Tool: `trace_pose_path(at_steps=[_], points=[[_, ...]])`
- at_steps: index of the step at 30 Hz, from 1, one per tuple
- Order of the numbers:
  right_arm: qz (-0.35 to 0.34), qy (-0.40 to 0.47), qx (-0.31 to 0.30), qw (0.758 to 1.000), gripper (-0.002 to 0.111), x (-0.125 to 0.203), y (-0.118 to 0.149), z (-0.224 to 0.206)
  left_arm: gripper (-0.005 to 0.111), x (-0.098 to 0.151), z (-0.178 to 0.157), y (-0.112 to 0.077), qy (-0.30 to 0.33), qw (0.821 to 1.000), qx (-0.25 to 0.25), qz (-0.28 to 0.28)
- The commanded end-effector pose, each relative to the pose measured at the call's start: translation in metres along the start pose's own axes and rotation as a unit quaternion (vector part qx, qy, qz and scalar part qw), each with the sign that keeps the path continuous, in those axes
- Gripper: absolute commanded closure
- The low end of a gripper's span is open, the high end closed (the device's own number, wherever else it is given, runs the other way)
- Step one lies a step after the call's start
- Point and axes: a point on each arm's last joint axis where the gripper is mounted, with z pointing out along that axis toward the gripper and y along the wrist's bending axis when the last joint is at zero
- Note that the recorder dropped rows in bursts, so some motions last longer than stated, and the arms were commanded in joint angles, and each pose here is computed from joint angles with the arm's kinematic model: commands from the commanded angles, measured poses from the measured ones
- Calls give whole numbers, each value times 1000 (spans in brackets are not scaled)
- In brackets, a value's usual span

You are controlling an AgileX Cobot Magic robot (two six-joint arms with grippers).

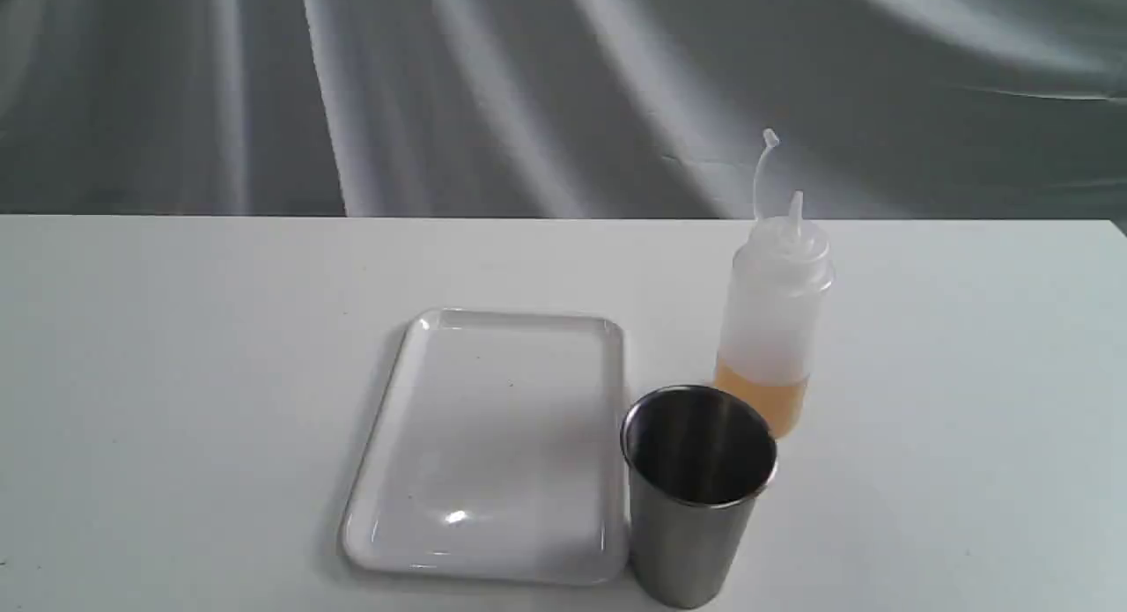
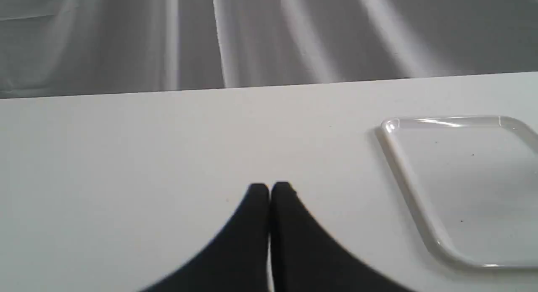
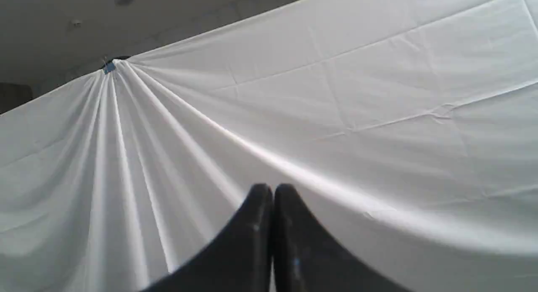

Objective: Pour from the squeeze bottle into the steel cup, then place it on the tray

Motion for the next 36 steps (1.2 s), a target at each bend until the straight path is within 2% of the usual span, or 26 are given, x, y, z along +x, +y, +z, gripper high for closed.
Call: trace_pose_path(at_steps=[1,4,9,16,19,24,29,32,34,36], points=[[-1,35,10,999,108,-9,3,19,107,1,0,0,-3,1000,-1,-4],[-11,77,17,997,108,-14,7,38,107,1,0,0,-3,1000,-1,-4],[-39,116,-7,992,108,-7,14,65,107,1,0,0,-3,1000,-1,-2],[-70,144,-46,986,108,23,19,102,107,1,0,0,-3,1000,-1,-2],[-102,155,-68,980,108,41,20,118,107,1,0,0,-3,1000,-1,-2],[-114,192,-65,973,108,65,16,132,107,1,0,0,-3,1000,-1,-3],[-117,208,-62,969,108,75,14,137,107,1,0,0,-3,1000,-1,-3],[-168,213,-73,960,108,80,13,139,107,1,0,0,-3,1000,-1,-2],[-224,223,-91,944,108,89,12,143,107,1,0,0,-3,1000,-1,-2],[-242,234,-98,936,108,99,10,147,107,1,0,0,-3,1000,-1,-2]])
